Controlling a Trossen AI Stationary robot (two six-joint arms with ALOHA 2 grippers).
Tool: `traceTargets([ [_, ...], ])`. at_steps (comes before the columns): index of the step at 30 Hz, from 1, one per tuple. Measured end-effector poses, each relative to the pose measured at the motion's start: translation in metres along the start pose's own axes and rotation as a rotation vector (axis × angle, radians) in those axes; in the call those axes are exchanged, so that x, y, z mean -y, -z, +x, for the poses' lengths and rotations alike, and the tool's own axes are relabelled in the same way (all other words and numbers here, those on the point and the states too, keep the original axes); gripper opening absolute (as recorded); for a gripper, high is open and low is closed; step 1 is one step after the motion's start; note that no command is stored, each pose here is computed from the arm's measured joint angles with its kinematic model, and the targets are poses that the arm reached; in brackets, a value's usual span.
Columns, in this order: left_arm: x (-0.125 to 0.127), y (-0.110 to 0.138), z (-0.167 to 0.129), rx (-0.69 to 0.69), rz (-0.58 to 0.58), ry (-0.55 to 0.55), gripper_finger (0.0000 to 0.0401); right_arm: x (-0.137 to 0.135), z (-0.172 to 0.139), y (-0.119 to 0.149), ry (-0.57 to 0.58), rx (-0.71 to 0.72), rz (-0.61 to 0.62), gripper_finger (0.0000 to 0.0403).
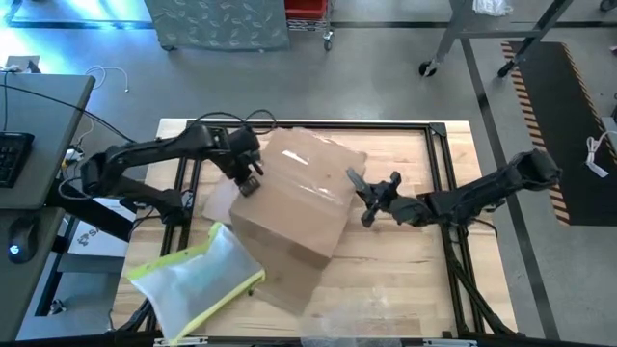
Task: Unpack boxes
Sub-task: Break down the cardboard box using the silver cutter until it is fully flat
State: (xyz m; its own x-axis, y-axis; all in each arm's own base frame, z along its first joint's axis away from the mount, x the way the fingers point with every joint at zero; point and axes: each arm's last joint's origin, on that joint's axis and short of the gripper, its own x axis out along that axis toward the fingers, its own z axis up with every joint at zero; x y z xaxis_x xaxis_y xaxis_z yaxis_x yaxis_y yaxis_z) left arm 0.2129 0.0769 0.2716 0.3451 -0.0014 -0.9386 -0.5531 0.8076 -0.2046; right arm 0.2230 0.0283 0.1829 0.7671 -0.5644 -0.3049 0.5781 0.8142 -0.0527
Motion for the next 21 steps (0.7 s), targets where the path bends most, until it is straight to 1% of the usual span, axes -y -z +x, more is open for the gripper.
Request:
traceTargets([
  [4,0.004,0.007,-0.013,0.055,0.014,-0.009,0.0000,0.002,0.004,-0.013,0.006,0.066,-0.011,0.0096],
  [6,0.006,0.011,-0.015,0.063,0.030,-0.044,0.0000,0.000,0.004,-0.020,0.010,0.082,-0.033,0.0096],
  [9,0.005,0.013,-0.016,0.073,0.040,-0.115,0.0000,-0.001,0.006,-0.031,0.044,0.106,-0.081,0.0096],
  [12,0.004,0.014,-0.015,0.056,0.058,-0.154,0.0000,0.001,0.009,-0.041,0.063,0.125,-0.112,0.0096],
  [15,0.003,0.018,-0.014,0.010,0.114,-0.187,0.0000,0.002,0.012,-0.055,0.063,0.147,-0.147,0.0096],
  [18,0.007,0.021,-0.014,-0.007,0.180,-0.196,0.0000,0.002,0.012,-0.071,0.065,0.187,-0.144,0.0096],
  [21,0.014,0.024,-0.013,-0.033,0.237,-0.154,0.0000,-0.001,0.010,-0.089,0.074,0.227,-0.150,0.0096],
])
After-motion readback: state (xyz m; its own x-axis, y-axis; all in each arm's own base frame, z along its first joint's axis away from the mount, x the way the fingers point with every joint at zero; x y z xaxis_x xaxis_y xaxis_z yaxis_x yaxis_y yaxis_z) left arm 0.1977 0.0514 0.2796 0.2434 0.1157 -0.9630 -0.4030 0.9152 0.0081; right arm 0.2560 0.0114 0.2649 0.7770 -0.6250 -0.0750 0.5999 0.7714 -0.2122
